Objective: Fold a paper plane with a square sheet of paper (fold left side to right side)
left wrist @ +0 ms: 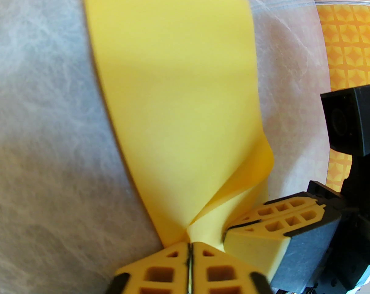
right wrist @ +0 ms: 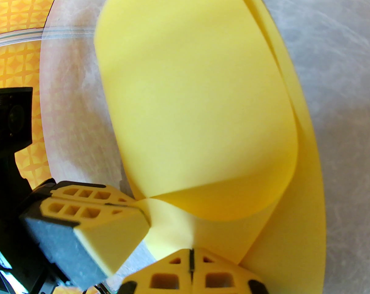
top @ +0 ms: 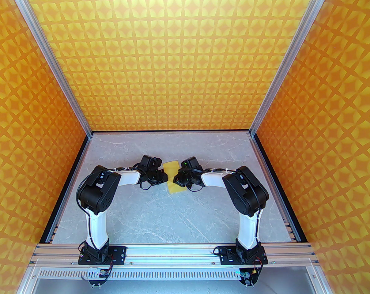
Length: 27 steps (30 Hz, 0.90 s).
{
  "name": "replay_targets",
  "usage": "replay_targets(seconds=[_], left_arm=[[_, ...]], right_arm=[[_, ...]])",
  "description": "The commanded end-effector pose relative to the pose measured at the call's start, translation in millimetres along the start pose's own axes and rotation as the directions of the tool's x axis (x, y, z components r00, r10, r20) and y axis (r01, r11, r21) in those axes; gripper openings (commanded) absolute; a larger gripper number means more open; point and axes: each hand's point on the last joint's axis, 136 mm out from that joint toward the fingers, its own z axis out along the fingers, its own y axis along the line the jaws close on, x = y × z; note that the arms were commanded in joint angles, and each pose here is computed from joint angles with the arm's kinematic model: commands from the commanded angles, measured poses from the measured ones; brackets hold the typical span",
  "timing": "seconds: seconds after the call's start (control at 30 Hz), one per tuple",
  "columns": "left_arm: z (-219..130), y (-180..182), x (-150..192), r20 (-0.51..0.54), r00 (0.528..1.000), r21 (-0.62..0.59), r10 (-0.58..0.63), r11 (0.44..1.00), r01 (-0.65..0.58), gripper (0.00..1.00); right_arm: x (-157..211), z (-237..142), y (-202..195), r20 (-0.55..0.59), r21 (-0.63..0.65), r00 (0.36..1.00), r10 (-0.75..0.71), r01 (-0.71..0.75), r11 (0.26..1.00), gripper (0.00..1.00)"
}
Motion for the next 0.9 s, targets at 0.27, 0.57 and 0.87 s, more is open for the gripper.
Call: replay_targets(seconds=[0.27, 0.57, 0.87], left_arm=[[-29, -45, 18, 0.029, 1.000, 0.059, -0.011, 0.998, 0.009, 0.02], [-4, -45, 43, -0.034, 0.999, 0.055, -0.023, 0.998, 0.025, 0.01], [11, -28, 53, -0.071, 0.997, -0.003, -0.027, 1.000, 0.026, 0.01]], right_arm=[[8, 6, -27, -0.016, 0.078, 0.999, 0.033, -0.032, 0.996, 0.00], [11, 6, -29, -0.018, 0.080, 0.999, 0.037, -0.036, 0.996, 0.00], [10, 6, -29, -0.015, 0.079, 0.999, 0.039, -0.038, 0.996, 0.00]])
